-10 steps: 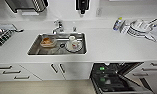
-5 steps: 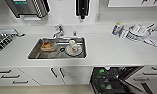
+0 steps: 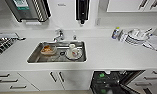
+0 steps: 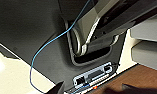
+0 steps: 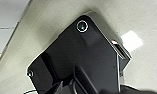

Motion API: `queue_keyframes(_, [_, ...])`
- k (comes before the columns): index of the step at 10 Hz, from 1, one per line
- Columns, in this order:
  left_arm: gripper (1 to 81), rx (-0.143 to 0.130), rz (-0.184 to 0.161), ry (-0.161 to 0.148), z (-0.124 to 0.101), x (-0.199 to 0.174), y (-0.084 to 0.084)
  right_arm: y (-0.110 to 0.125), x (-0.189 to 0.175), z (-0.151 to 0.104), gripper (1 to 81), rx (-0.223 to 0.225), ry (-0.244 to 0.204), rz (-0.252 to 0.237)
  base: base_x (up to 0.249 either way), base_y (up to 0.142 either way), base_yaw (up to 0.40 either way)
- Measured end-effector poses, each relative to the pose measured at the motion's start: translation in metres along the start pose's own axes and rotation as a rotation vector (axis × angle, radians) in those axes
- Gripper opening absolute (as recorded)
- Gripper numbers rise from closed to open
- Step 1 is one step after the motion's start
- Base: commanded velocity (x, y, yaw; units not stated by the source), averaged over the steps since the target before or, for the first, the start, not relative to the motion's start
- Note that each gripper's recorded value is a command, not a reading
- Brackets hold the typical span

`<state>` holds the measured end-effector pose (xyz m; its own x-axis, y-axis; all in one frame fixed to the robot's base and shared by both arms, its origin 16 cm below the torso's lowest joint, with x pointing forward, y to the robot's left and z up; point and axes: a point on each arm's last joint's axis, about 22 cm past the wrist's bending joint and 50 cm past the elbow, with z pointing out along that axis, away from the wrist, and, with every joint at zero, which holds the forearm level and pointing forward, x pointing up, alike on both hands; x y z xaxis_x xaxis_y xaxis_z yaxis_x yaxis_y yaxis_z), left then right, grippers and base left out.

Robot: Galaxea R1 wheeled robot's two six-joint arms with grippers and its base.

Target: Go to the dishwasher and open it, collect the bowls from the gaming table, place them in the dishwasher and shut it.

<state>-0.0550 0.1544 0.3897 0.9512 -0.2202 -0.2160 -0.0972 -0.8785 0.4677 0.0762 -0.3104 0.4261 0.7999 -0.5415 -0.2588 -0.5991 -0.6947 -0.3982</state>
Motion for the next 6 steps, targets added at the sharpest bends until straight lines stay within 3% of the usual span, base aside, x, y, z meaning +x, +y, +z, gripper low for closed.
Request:
queue_keyframes(3, [81.1,0.009,0.012,0.021,0.009,0.022,-0.011,-0.046,0.065,0.023,81.1,0.07,0.071,-0.04,0.0,0.0,0.0])
queue_keyframes(5, [81.1,0.016,0.023,0.043,0.015,0.042,-0.02,-0.071,0.094,0.031,81.1,0.125,0.107,-0.096,0.0,0.0,0.0])
queue_keyframes(6, [81.1,0.023,0.027,0.051,0.018,0.05,-0.028,-0.094,0.121,0.034,81.1,0.18,0.149,-0.142,0.0,0.0,0.0])
